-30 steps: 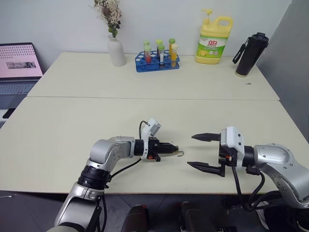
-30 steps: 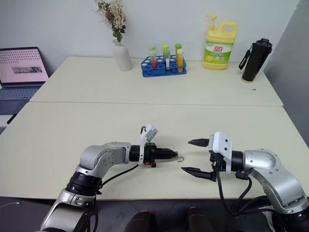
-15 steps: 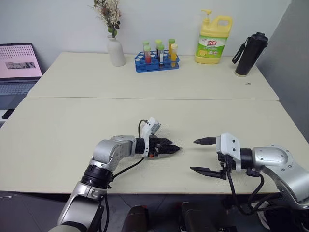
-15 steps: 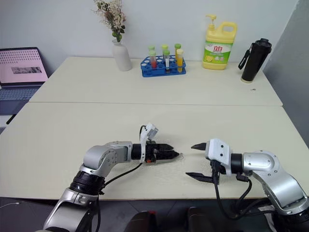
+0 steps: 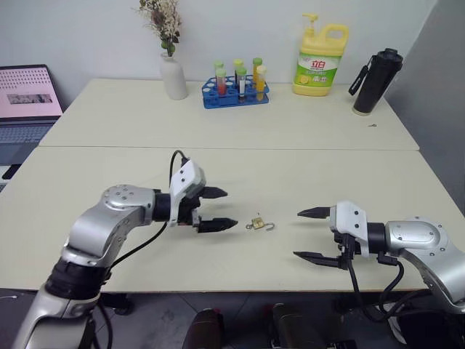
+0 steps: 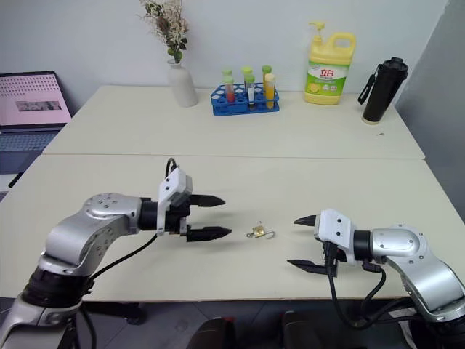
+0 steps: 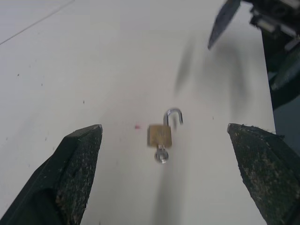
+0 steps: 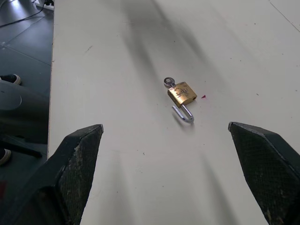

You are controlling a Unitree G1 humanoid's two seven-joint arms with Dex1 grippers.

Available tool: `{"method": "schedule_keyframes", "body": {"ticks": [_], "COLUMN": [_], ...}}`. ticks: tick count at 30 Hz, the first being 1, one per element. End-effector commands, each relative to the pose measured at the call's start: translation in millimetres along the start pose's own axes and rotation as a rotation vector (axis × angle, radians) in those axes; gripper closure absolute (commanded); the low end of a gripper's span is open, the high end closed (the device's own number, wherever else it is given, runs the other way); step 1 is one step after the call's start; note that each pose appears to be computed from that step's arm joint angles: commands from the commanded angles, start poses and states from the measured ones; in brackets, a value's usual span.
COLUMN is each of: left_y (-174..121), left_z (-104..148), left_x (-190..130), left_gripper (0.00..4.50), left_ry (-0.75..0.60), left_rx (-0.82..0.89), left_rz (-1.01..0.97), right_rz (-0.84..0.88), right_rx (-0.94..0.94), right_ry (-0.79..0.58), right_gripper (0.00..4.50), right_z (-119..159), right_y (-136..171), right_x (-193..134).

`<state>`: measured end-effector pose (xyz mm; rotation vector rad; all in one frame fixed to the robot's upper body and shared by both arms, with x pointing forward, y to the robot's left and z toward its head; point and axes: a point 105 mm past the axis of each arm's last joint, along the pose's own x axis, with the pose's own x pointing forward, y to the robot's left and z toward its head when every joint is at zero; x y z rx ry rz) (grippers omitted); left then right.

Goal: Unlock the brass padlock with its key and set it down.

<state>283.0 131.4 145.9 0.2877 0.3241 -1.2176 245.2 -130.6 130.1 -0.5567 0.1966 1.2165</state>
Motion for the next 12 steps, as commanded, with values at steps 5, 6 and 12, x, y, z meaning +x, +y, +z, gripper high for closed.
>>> {"method": "schedule_keyframes", "body": {"ticks": [5,6,12], "left_y": [-23,-27,-32], "left_z": [-4,-7,-12], "left_x": [-36,-38,-39], "left_gripper": [0.01,0.01,0.01], "left_ry": [0.062,0.074,0.085], "left_rx": [0.14,0.141,0.158], "left_rz": [0.054,0.046,0.04], "right_rz": [-0.015,-0.016,0.003], "right_rx": [-0.041,-0.043,-0.054], "right_ry": [0.017,0.019,0.026], "right_gripper": [0.0,0.0,0.0], "right_z": [-2,-3,-4], "right_y": [-10,-12,-17], "right_x": [-14,-15,-15]}}
